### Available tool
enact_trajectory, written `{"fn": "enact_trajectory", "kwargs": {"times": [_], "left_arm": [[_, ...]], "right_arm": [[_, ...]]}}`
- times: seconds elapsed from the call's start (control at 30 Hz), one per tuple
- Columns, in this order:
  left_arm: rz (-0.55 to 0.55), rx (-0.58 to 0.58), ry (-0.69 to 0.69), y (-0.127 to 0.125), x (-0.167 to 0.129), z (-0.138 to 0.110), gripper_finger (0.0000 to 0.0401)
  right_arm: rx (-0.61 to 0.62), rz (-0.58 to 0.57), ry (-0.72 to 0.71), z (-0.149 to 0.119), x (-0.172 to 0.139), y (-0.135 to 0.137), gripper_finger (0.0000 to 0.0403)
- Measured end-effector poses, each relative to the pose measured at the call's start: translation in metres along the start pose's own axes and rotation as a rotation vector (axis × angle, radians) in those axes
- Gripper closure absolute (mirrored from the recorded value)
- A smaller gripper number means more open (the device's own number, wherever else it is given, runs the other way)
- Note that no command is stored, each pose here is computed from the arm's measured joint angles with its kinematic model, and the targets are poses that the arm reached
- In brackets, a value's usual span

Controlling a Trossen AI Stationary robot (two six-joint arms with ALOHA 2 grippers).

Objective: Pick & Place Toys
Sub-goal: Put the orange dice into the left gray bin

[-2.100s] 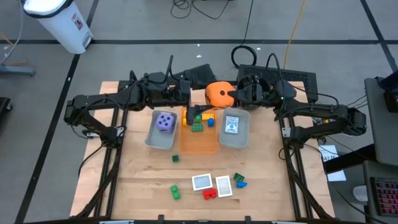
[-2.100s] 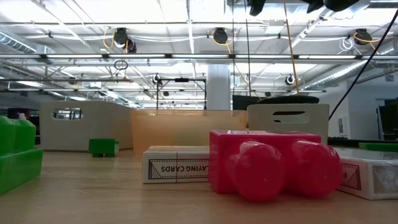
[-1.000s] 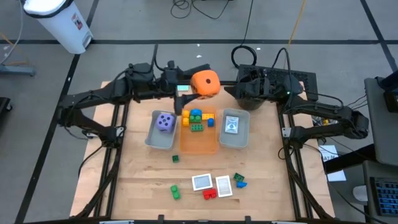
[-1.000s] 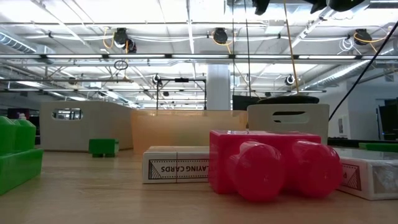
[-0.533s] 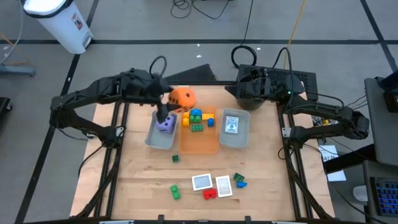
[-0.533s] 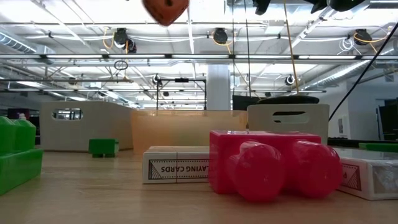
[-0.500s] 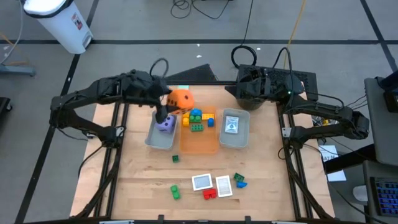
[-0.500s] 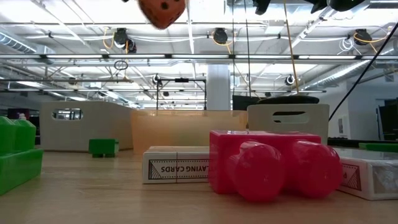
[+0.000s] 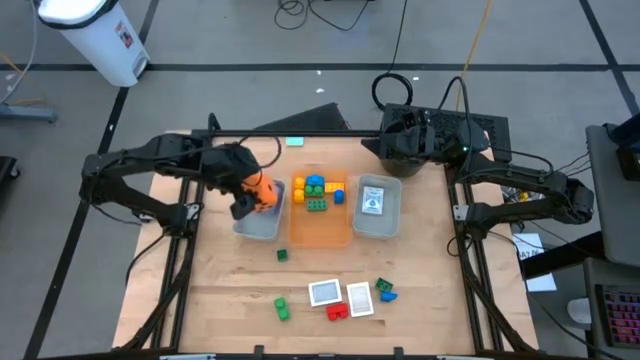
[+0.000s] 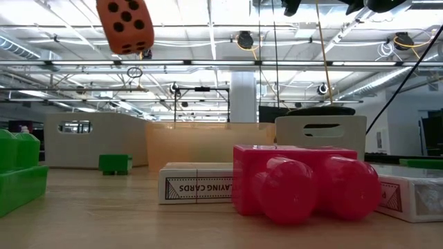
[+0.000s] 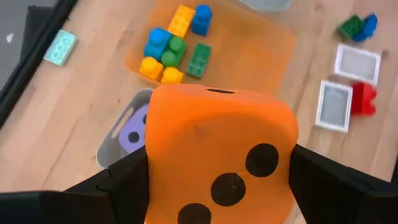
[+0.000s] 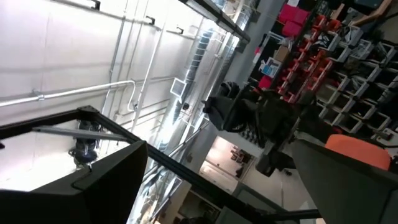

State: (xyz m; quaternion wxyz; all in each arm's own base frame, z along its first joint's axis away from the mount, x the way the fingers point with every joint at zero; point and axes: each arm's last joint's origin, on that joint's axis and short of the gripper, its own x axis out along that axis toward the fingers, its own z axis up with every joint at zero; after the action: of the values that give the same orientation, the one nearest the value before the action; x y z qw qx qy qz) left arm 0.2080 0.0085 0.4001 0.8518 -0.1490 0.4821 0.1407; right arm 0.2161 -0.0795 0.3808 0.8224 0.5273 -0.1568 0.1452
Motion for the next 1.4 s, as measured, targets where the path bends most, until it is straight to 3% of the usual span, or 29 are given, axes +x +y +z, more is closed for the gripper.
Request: {"fn": "enact_trajectory", "kwargs": {"times": [0.57,0.9,1.4], "left_arm": [[0.037,0.245,0.222,-0.012,0.048,-0.036,0.0088],[-0.048,0.27,0.252,-0.001,0.082,-0.04,0.0088],[-0.05,0.325,0.254,0.017,0.109,-0.046,0.0088]], "right_arm": [[-0.029,-0.005,0.043,-0.003,0.001,-0.001,0.0012],[-0.026,-0.011,0.044,-0.003,0.001,-0.002,0.0011],[-0.032,-0.051,0.049,-0.004,0.001,-0.006,0.0011]]}}
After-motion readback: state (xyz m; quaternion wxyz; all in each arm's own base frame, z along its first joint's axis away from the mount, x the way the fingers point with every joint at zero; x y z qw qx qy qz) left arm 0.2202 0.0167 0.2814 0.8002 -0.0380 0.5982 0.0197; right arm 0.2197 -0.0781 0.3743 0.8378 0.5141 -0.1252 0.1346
